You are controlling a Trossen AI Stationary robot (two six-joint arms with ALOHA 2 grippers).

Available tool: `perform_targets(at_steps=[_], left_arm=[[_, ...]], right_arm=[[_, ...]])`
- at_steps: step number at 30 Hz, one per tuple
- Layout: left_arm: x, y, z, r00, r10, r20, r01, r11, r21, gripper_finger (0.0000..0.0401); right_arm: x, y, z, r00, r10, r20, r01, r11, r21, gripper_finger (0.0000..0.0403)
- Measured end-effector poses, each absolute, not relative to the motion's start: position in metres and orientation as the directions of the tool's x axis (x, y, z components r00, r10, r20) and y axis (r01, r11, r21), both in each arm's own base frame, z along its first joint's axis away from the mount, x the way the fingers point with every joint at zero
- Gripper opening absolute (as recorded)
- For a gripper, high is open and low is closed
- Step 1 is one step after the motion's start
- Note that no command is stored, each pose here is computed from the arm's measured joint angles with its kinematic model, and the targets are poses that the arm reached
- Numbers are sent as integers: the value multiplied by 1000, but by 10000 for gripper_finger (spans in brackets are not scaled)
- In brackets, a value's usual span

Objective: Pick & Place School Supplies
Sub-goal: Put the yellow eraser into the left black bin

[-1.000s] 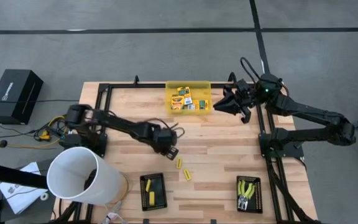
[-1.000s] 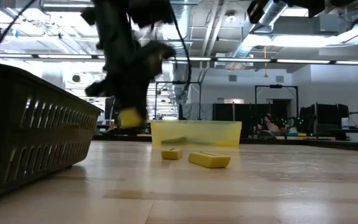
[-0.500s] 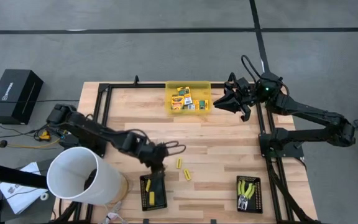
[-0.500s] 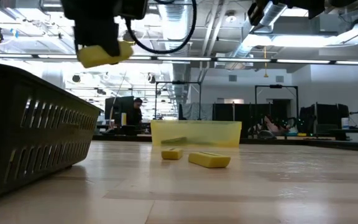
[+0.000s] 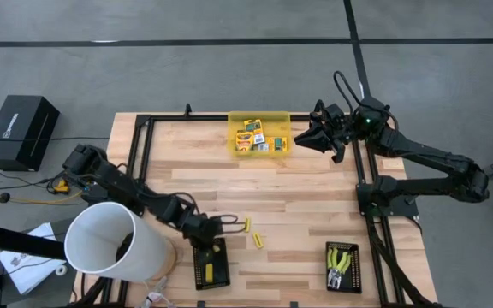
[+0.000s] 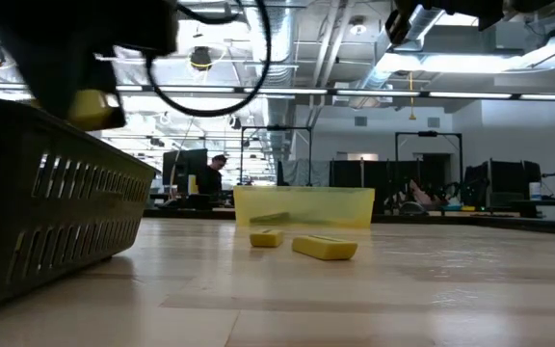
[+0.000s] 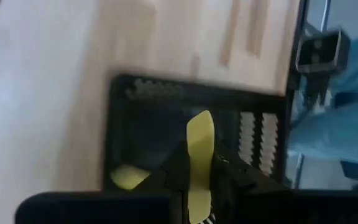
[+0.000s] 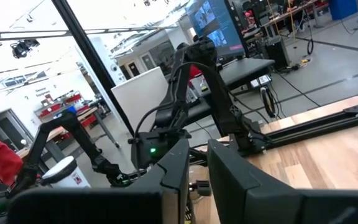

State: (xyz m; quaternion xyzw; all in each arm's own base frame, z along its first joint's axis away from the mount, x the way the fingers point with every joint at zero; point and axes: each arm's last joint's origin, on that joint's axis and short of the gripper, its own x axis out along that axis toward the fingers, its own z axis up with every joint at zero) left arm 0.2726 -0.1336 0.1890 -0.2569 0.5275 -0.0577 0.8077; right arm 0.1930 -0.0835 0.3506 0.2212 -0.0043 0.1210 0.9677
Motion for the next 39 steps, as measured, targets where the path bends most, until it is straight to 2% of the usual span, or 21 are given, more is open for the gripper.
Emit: perform_targets(at_steps=[7, 15, 20, 25, 32, 39], left_arm=[[273, -139, 190, 463, -373, -804, -186, 846, -500, 30], [275, -138, 190, 475, -363, -802, -194, 845, -498, 147], [275, -137, 190, 490, -343, -801, -248, 827, -505, 181], [278, -135, 191, 507, -333, -795, -272, 813, -514, 178], [300, -94, 200, 642, -215, -736, -362, 761, -538, 141], [327, -39, 219, 832, -112, -543, -350, 653, -671, 117]], right_arm=[[193, -84, 350, 971, 232, 59, -235, 874, 425, 52], [193, -83, 350, 968, 245, 54, -244, 872, 425, 52], [193, -83, 350, 964, 260, 53, -257, 871, 418, 52], [193, -83, 352, 963, 260, 71, -267, 885, 382, 52], [188, -89, 363, 959, 232, 163, -272, 915, 297, 52], [182, -96, 370, 958, 219, 186, -270, 909, 317, 52]])
